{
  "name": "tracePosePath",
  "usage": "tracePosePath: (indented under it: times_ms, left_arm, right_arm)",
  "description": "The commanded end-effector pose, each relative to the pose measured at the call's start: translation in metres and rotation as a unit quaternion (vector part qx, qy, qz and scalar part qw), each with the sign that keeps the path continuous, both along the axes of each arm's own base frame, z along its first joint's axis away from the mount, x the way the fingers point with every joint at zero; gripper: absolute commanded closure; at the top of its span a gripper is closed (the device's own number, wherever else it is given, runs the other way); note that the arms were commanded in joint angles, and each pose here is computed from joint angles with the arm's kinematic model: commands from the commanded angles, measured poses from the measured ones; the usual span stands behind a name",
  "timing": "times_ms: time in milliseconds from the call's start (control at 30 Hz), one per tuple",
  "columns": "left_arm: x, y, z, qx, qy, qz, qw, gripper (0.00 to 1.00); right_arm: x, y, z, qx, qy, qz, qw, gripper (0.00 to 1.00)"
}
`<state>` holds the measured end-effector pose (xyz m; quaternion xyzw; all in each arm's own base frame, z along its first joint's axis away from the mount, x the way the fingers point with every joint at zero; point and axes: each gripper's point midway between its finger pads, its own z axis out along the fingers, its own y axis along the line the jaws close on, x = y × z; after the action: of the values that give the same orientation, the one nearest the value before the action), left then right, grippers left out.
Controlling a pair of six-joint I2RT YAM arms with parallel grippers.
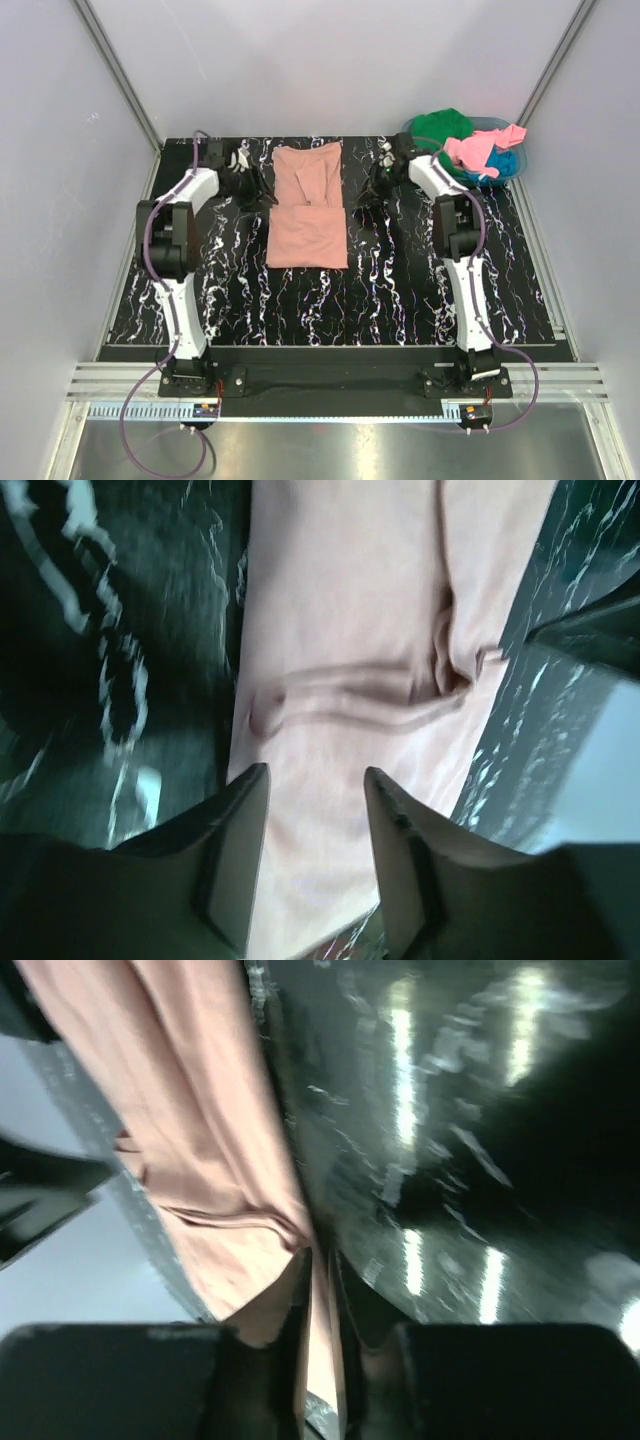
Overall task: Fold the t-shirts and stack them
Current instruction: Fold the tshirt
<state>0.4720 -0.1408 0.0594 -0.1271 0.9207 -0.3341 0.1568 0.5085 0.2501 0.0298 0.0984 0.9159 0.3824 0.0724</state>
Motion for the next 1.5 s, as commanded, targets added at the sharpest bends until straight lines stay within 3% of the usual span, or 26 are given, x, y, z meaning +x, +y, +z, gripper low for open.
tracePosePath:
  times_ms: [0,67,100,167,200,333,433,567,900,1167,1467]
  left_arm:
    - [-0.026,0.030,0.056,0.097,-0.062,-0.007,0.993,0.46]
    - [-0.049,0.033,0.069,0.100,-0.073,-0.009,0.992,0.46]
    - [-0.071,0.033,0.050,0.100,-0.050,-0.014,0.994,0.45]
    - [-0.097,0.034,0.050,0.101,-0.054,-0.014,0.993,0.45]
    - [-0.121,0.037,0.027,0.107,-0.027,-0.015,0.994,0.45]
    - [-0.168,0.030,0.013,0.090,-0.024,-0.015,0.996,0.42]
    - [-0.192,0.015,-0.003,0.043,-0.012,-0.008,0.999,0.40]
    - [-0.199,0.002,-0.022,0.007,0.016,0.017,1.000,0.40]
    - [-0.188,0.018,-0.043,0.047,0.063,0.102,0.992,0.40]
    - [-0.178,0.011,-0.053,0.004,0.107,0.177,0.978,0.42]
    - [-0.172,0.011,-0.067,0.013,0.126,0.176,0.976,0.47]
  right_arm:
    - [-0.018,-0.036,0.050,-0.083,-0.049,0.035,0.995,0.72]
    - [-0.034,-0.036,0.054,-0.078,-0.045,0.045,0.995,0.64]
    - [-0.060,-0.036,0.051,-0.072,-0.026,0.053,0.996,0.57]
    - [-0.074,-0.027,0.051,-0.047,-0.044,0.061,0.996,0.51]
    - [-0.102,-0.023,0.045,-0.046,-0.029,0.074,0.996,0.48]
    - [-0.152,-0.002,0.040,-0.038,-0.046,0.112,0.992,0.32]
    - [-0.180,0.010,0.035,-0.031,-0.048,0.120,0.991,0.30]
    - [-0.192,0.015,0.021,-0.018,-0.024,0.085,0.996,0.30]
    - [-0.198,0.011,-0.011,-0.016,0.041,-0.003,0.999,0.40]
    - [-0.193,0.012,-0.015,-0.023,0.046,-0.038,0.998,0.44]
    - [-0.192,0.009,-0.027,-0.034,0.053,-0.053,0.997,0.45]
